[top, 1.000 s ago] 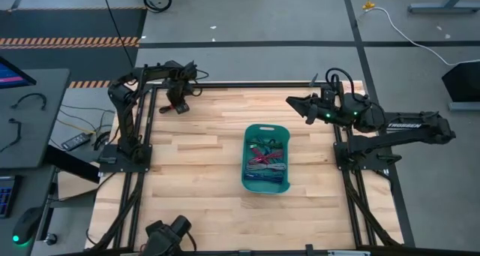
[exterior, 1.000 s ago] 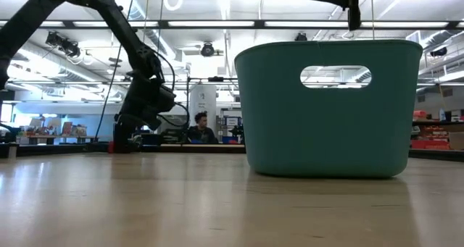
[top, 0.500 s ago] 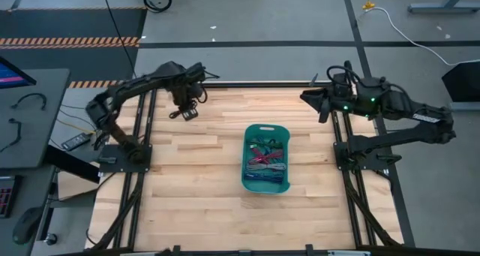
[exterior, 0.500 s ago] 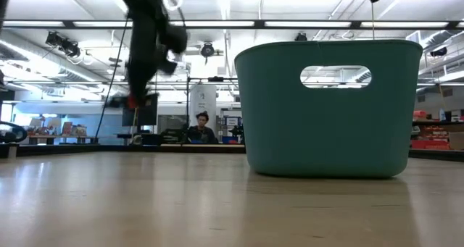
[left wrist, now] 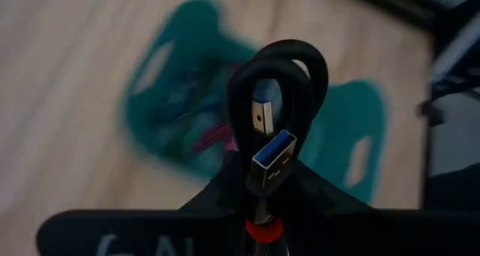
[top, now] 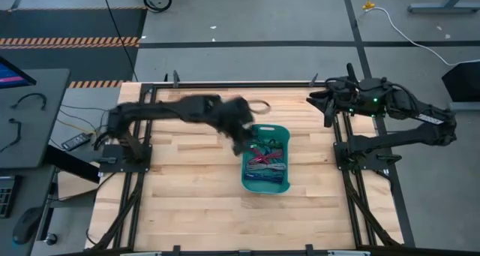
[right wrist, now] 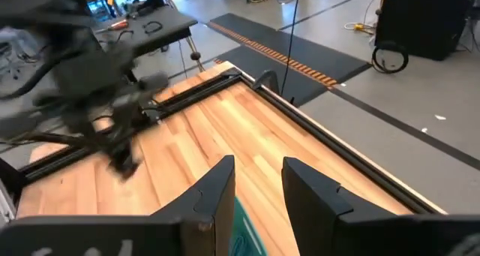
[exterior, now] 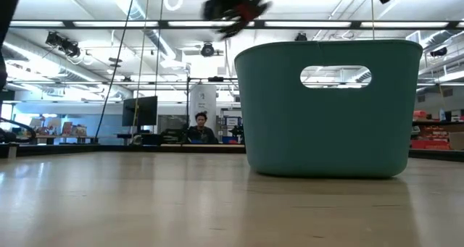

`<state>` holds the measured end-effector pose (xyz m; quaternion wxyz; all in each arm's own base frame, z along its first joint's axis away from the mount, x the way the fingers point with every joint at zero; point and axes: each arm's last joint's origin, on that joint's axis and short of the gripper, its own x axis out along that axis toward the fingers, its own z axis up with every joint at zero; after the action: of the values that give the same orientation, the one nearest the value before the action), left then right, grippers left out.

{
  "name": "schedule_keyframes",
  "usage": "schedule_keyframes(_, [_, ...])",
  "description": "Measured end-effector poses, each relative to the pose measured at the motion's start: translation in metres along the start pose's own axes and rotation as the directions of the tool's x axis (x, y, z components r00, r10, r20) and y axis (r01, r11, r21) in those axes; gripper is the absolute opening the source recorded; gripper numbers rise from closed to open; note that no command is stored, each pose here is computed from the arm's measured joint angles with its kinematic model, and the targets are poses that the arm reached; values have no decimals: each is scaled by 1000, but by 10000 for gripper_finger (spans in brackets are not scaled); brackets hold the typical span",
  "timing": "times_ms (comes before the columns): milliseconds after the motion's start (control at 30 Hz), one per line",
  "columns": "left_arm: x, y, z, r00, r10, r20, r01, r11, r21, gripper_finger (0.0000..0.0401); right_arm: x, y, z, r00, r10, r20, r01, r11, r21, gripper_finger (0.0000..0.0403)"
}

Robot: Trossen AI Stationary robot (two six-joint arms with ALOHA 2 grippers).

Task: Pick and place USB-C Cables
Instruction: Put the black USB cable into the light green bin

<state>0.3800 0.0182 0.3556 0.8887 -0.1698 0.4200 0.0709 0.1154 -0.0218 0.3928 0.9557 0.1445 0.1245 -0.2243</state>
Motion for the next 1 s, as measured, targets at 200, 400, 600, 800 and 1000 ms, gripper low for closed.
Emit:
schedule_keyframes(200, [57,-54,15,997,-64,33,62,997,47,52,-18,-7,-6,1000,13,-17,-14,1000,-13,116])
schedule_keyframes(400, [105,-60,20,996,-24,-82,25,1000,11,52,-38,-14,-9,999,44,13,-45,998,34,116])
schedule_keyframes(600, [139,-51,15,976,-28,-215,29,1000,1,52,-55,-20,-12,997,56,48,-60,994,96,116])
schedule_keyframes(800, [158,-44,8,963,-22,-268,33,999,38,92,-62,-23,-13,995,63,74,-72,988,134,116])
schedule_keyframes(1000, [159,-40,9,963,-16,-267,51,991,127,100,-62,-23,-13,996,60,73,-69,988,138,116])
